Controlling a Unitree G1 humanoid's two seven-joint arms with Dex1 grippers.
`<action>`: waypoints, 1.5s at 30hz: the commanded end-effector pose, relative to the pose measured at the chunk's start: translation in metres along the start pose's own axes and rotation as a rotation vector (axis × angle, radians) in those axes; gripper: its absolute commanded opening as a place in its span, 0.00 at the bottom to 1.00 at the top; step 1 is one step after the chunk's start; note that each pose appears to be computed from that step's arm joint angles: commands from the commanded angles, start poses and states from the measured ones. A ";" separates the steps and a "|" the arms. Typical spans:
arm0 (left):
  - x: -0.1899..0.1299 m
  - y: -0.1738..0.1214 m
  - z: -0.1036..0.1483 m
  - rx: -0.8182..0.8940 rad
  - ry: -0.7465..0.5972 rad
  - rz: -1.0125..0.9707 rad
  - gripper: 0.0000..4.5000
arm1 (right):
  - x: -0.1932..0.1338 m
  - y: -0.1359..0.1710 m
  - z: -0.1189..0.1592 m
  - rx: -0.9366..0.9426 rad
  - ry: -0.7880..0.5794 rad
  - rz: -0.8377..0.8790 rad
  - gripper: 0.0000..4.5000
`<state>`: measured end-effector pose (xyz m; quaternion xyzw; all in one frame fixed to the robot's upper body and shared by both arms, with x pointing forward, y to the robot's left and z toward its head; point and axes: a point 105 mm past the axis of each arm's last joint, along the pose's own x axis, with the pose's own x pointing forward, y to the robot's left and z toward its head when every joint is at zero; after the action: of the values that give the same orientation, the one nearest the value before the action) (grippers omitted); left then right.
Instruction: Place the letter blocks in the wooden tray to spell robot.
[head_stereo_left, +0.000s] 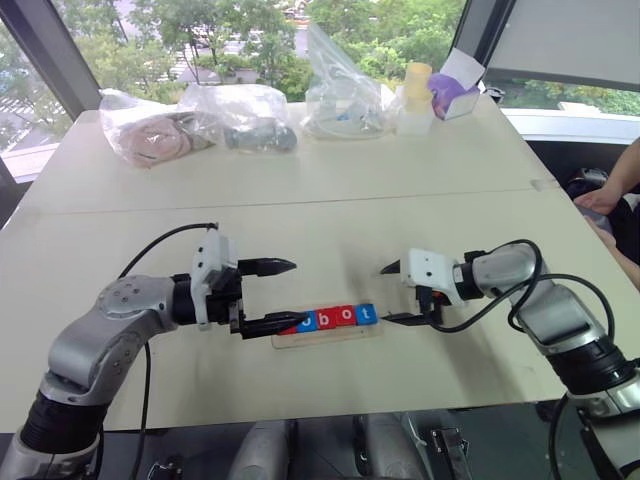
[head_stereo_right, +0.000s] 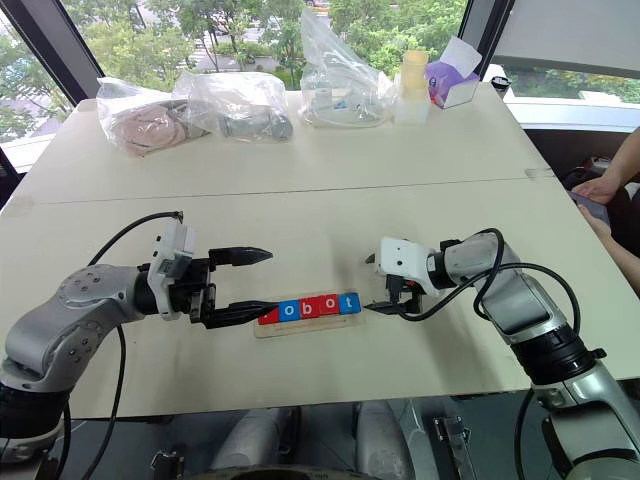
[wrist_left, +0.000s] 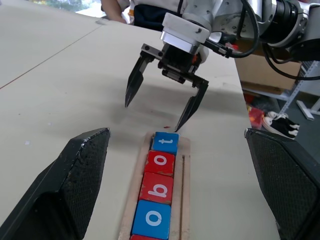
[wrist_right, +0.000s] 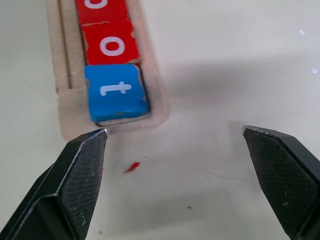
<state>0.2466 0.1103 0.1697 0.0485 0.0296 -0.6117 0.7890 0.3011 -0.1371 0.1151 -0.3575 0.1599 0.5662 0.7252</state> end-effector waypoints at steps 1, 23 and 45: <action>0.001 -0.002 0.009 0.031 -0.022 -0.008 1.00 | -0.001 -0.001 0.017 -0.039 -0.046 -0.015 0.99; 0.002 -0.002 0.009 0.033 -0.029 0.011 1.00 | -0.005 -0.008 0.015 -0.041 -0.042 -0.034 0.99; 0.002 -0.002 0.010 0.033 -0.032 0.015 1.00 | 0.018 0.005 0.023 -0.058 -0.068 0.015 0.99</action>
<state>0.2489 0.1086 0.1701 0.0431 0.0241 -0.6025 0.7966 0.2921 -0.1117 0.1110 -0.3460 0.1432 0.5921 0.7135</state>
